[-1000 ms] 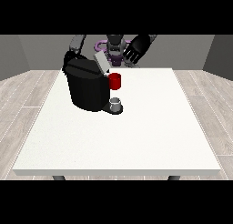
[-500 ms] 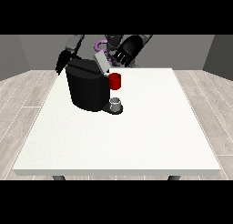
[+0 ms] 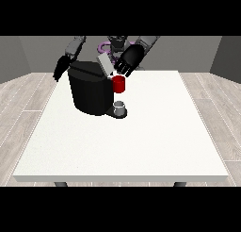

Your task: Insert the coffee pod into the coffee machine and close the lid

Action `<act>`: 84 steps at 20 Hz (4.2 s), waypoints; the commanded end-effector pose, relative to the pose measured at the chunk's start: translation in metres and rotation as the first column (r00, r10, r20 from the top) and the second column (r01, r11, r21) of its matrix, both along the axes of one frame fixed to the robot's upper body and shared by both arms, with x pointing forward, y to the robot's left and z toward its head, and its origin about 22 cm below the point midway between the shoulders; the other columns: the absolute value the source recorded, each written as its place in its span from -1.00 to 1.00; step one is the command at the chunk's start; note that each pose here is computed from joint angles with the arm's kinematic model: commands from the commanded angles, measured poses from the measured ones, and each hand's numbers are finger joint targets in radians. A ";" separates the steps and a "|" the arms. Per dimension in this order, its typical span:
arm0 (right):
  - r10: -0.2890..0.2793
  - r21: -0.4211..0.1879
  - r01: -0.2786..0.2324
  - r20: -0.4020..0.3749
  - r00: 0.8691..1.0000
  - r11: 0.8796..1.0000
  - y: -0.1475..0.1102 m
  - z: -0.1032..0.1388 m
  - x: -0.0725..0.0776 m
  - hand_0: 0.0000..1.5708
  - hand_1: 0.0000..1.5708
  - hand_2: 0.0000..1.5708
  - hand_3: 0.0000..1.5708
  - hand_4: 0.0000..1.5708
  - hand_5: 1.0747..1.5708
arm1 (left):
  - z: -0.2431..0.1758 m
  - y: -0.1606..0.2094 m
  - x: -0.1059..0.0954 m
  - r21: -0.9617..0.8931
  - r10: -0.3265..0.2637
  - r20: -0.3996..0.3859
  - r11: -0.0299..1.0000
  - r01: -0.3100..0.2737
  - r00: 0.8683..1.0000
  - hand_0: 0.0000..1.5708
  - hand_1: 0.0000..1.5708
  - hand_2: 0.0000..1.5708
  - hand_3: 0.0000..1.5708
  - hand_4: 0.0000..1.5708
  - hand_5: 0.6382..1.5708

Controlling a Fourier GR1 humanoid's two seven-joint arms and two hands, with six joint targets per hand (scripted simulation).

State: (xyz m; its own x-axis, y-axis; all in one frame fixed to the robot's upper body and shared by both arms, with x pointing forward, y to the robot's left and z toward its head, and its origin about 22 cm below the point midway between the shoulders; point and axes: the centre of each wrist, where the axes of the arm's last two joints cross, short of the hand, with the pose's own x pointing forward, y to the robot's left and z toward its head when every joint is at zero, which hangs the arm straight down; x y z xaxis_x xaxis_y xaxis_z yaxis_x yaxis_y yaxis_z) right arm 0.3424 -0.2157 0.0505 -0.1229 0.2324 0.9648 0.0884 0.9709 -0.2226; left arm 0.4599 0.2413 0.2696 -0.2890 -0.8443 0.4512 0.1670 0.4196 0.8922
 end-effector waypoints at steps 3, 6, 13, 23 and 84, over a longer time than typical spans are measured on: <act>-0.012 0.004 0.012 -0.026 1.000 1.000 0.010 -0.003 -0.002 -1.00 -1.00 -1.00 -1.00 -0.79 1.00 | -0.006 0.001 0.002 -0.003 0.007 -0.017 1.000 -0.007 1.000 0.60 0.60 0.65 0.57 -0.45 1.00; 0.029 0.000 -0.029 -0.004 1.000 1.000 0.018 0.010 -0.001 -1.00 -1.00 -1.00 -1.00 -0.81 1.00 | 0.008 0.008 0.003 -0.022 0.021 -0.014 1.000 -0.021 1.000 0.58 0.58 0.64 0.57 -0.46 1.00; -0.006 -0.017 0.006 0.014 1.000 1.000 0.007 0.001 -0.003 -1.00 -1.00 -1.00 -1.00 -0.87 1.00 | 0.002 0.013 0.002 0.007 0.003 0.005 1.000 -0.003 1.000 0.49 0.49 0.57 0.53 -0.46 1.00; 0.007 0.006 -0.007 0.008 1.000 1.000 0.012 0.007 0.001 -1.00 -1.00 -1.00 -1.00 -1.00 1.00 | 0.020 0.014 0.002 -0.012 0.017 0.034 1.000 -0.016 0.999 0.54 0.54 0.59 0.53 -0.55 1.00; -0.098 0.019 0.100 -0.089 0.991 0.995 -0.014 -0.032 0.001 -1.00 -1.00 -1.00 -1.00 -1.00 1.00 | -0.013 -0.001 0.002 0.176 -0.036 0.185 0.984 0.003 0.982 -1.00 -1.00 -1.00 -1.00 -1.00 1.00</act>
State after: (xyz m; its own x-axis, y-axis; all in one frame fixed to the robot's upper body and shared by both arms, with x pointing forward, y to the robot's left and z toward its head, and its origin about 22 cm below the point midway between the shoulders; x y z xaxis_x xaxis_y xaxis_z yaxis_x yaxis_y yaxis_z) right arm 0.3518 -0.2209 0.0440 -0.0757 0.2390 0.9681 0.1553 0.9618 -0.2253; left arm 0.4611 0.2494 0.2725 -0.3843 -0.9004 0.2041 -0.0692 0.2486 0.9661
